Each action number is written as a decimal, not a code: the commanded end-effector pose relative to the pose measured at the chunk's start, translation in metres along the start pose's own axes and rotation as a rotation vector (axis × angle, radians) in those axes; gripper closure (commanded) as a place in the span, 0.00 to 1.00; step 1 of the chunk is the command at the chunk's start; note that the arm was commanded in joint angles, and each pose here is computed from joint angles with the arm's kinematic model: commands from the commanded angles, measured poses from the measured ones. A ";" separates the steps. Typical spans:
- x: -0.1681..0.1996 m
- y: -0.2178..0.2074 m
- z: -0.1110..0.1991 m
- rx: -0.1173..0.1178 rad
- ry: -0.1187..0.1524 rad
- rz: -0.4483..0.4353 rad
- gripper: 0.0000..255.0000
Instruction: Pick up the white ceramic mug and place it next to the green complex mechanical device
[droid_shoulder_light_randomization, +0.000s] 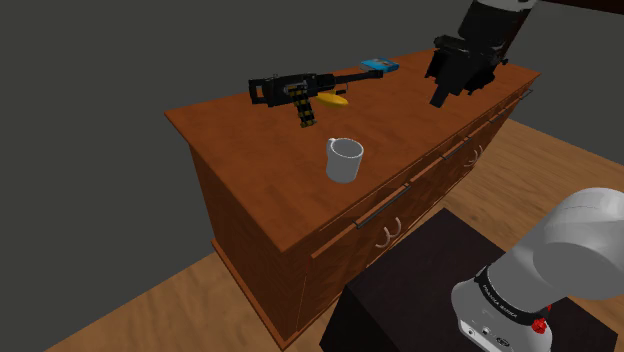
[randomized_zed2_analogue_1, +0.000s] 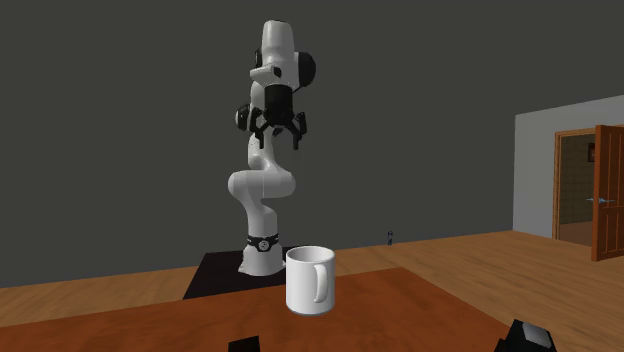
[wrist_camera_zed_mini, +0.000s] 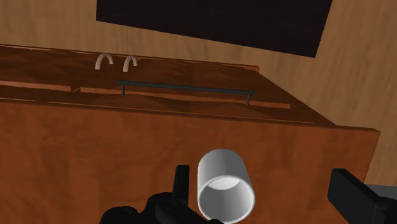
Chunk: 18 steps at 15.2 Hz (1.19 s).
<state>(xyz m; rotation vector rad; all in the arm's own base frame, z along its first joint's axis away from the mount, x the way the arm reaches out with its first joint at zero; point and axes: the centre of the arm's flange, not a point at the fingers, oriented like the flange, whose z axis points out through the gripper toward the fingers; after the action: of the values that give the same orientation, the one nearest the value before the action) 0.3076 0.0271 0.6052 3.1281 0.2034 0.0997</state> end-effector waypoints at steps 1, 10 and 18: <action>0.000 0.000 0.000 0.000 0.000 0.000 0.00; 0.066 -0.026 0.094 0.002 0.008 0.011 0.00; 0.126 -0.049 0.177 0.004 0.016 0.020 0.00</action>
<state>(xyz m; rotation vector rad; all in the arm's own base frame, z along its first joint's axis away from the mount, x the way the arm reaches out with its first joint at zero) 0.4297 0.0862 0.4474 3.1332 0.1744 0.1206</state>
